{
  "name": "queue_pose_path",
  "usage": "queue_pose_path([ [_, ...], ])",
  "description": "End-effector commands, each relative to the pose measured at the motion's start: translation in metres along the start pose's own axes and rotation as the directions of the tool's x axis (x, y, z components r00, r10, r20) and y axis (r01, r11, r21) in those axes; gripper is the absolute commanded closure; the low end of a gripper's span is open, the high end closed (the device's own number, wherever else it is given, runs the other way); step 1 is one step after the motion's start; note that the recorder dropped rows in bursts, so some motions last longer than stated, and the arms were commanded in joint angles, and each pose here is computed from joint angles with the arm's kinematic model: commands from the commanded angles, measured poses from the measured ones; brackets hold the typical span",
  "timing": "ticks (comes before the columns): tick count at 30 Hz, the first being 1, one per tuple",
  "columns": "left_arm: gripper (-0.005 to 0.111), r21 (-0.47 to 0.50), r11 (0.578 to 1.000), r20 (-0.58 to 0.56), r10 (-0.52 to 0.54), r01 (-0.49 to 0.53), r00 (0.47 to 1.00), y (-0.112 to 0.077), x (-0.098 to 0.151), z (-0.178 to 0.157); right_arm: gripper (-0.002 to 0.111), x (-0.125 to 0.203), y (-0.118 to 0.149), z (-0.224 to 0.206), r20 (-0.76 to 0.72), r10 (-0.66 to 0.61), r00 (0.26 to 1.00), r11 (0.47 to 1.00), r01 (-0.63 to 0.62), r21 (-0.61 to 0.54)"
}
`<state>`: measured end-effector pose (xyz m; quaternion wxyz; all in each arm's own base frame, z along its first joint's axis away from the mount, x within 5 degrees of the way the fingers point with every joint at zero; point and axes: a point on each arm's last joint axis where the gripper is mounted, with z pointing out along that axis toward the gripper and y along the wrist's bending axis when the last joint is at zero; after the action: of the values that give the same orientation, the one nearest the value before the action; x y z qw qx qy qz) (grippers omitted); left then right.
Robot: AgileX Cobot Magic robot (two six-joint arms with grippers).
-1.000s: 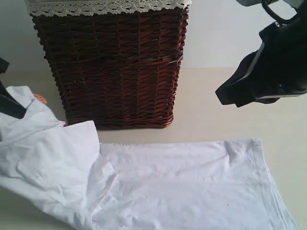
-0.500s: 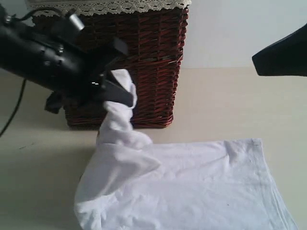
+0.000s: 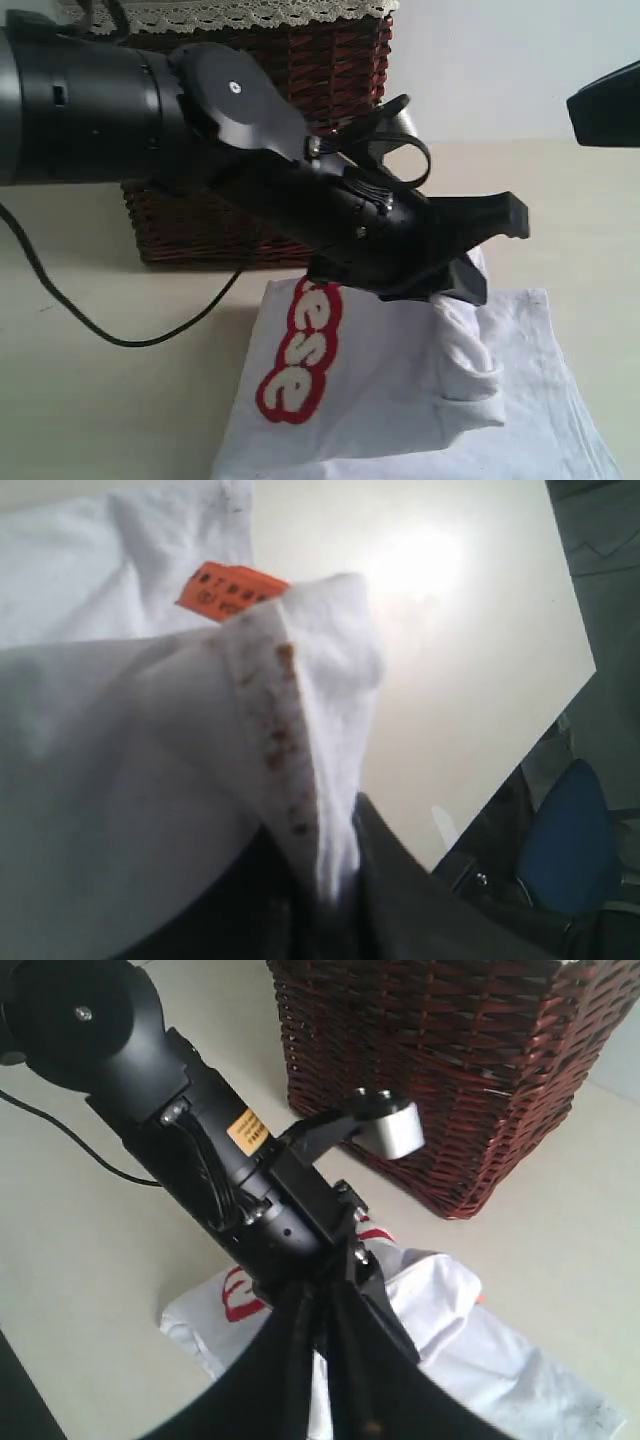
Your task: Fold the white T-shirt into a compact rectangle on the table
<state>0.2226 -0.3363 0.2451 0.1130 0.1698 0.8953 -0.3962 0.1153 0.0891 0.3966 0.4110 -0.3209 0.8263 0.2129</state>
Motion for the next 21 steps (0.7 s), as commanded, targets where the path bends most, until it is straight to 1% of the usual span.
queue_pose_path([
  [1,0.08,0.052,0.998,0.075,0.041,-0.045,0.996,-0.021,-0.01,0.007,0.1,0.0,0.001,-0.002,0.002,-0.001,1.0,1.0,0.001,-0.005],
  [3,0.073,0.066,0.996,0.074,0.055,-0.06,0.996,-0.027,-0.012,0.011,0.1,0.0,0.001,-0.002,0.002,-0.001,1.0,1.0,0.001,-0.005],
  [11,0.072,0.096,0.978,0.064,0.177,-0.183,0.982,-0.045,-0.015,0.034,0.1,0.0,0.001,-0.002,0.001,-0.003,1.0,1.0,0.003,-0.003],
  [14,0.064,0.098,0.976,0.054,0.189,-0.194,0.98,-0.046,-0.016,0.037,0.1,0.0,0.001,-0.002,-0.001,-0.004,1.0,1.0,0.004,-0.002],
  [16,0.058,0.082,0.974,0.054,0.209,-0.213,0.976,-0.042,-0.02,0.031,0.1,0.0,0.001,-0.002,-0.003,-0.004,1.0,1.0,0.004,-0.003],
  [17,0.058,0.07,0.971,0.029,0.228,-0.23,0.973,-0.037,-0.023,0.023,0.1,0.001,0.001,-0.003,-0.004,-0.007,1.0,1.0,0.007,0.002],
  [18,0.059,0.067,0.969,0.006,0.237,-0.237,0.971,-0.034,-0.024,0.018,0.1,0.001,0.0,-0.003,-0.007,-0.013,1.0,1.0,0.013,0.01],
  [19,0.062,0.057,0.967,-0.038,0.251,-0.249,0.967,-0.027,-0.027,0.007,0.1,0.001,-0.001,-0.003,-0.009,-0.011,1.0,1.0,0.011,0.025],
  [20,0.065,0.05,0.966,-0.057,0.257,-0.254,0.965,-0.024,-0.028,0.002,0.1,0.001,-0.002,-0.003,-0.012,-0.004,1.0,0.999,0.005,0.036],
  [21,0.077,0.028,0.961,-0.096,0.276,-0.275,0.956,-0.018,-0.031,-0.009,0.1,0.003,-0.005,-0.003,-0.026,0.013,1.0,0.998,-0.011,0.063],
])
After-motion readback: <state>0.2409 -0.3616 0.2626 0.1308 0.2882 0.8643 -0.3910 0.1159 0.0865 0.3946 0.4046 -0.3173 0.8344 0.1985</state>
